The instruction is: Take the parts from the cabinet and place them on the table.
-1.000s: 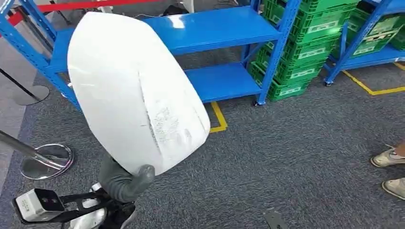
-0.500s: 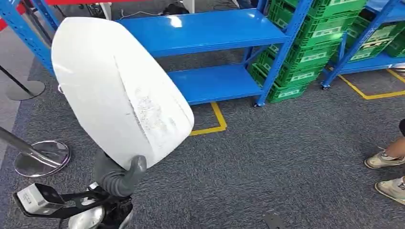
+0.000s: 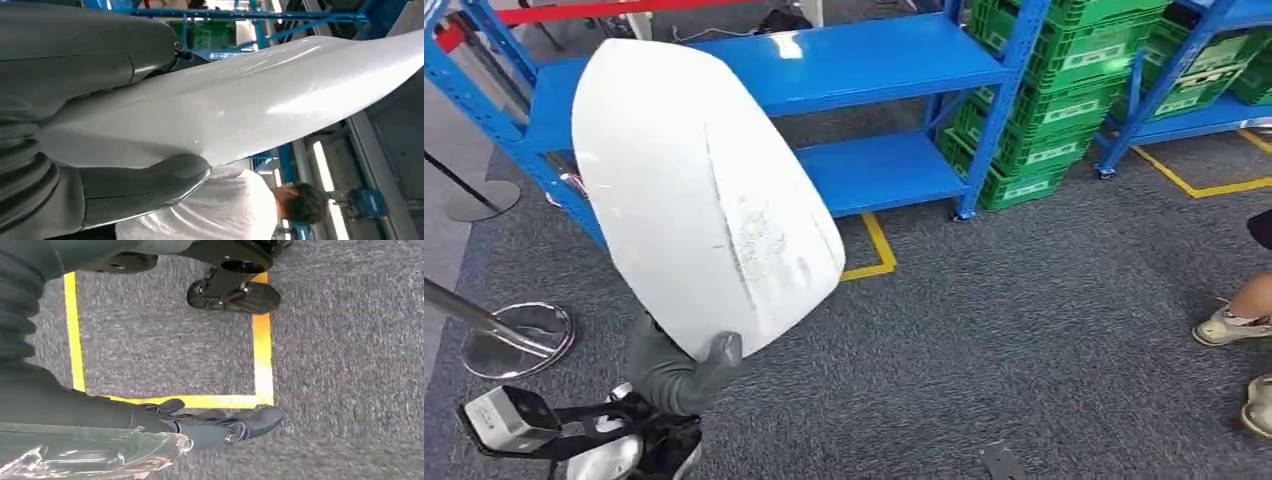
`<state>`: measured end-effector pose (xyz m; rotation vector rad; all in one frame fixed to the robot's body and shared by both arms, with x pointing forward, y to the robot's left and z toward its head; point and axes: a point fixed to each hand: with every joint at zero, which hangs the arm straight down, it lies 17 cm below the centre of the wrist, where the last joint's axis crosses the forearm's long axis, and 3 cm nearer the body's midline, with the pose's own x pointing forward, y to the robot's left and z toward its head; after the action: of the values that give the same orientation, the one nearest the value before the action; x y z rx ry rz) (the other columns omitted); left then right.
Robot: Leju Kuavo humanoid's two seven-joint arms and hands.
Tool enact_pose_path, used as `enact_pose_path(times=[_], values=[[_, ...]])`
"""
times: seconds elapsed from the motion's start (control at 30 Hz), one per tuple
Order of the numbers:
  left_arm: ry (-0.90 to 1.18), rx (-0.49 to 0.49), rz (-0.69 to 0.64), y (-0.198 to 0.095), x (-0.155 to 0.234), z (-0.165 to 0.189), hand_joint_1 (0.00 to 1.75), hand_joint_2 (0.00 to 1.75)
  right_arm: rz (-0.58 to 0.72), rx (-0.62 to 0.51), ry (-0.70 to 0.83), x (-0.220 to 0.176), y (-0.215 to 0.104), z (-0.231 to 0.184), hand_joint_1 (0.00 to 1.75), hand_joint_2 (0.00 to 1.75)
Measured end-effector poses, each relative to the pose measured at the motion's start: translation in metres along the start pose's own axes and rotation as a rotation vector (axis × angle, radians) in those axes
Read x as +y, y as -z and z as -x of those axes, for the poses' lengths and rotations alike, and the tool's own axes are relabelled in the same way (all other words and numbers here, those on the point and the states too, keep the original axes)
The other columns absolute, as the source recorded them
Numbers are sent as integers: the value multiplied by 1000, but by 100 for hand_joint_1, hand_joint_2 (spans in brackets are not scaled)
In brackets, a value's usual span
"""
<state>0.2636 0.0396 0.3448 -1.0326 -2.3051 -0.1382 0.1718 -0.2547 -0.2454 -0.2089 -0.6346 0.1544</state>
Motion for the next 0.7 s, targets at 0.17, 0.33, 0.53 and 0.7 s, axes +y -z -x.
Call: enact_pose_path(times=[0.17, 0.33, 0.53, 0.7], values=[[-16, 0, 6, -2, -1, 1, 175, 175, -3, 15, 6, 0, -1, 4, 0, 175], [-27, -5, 14, -2, -3, 0, 175, 175, -5, 11, 3, 0, 0, 2, 0, 175], [-37, -11, 17, -1, -4, -1, 175, 175, -5, 8, 0, 0, 1, 0, 0, 175], [-39, -11, 20, -1, -5, -2, 175, 175, -6, 13, -2, 0, -1, 4, 0, 175]])
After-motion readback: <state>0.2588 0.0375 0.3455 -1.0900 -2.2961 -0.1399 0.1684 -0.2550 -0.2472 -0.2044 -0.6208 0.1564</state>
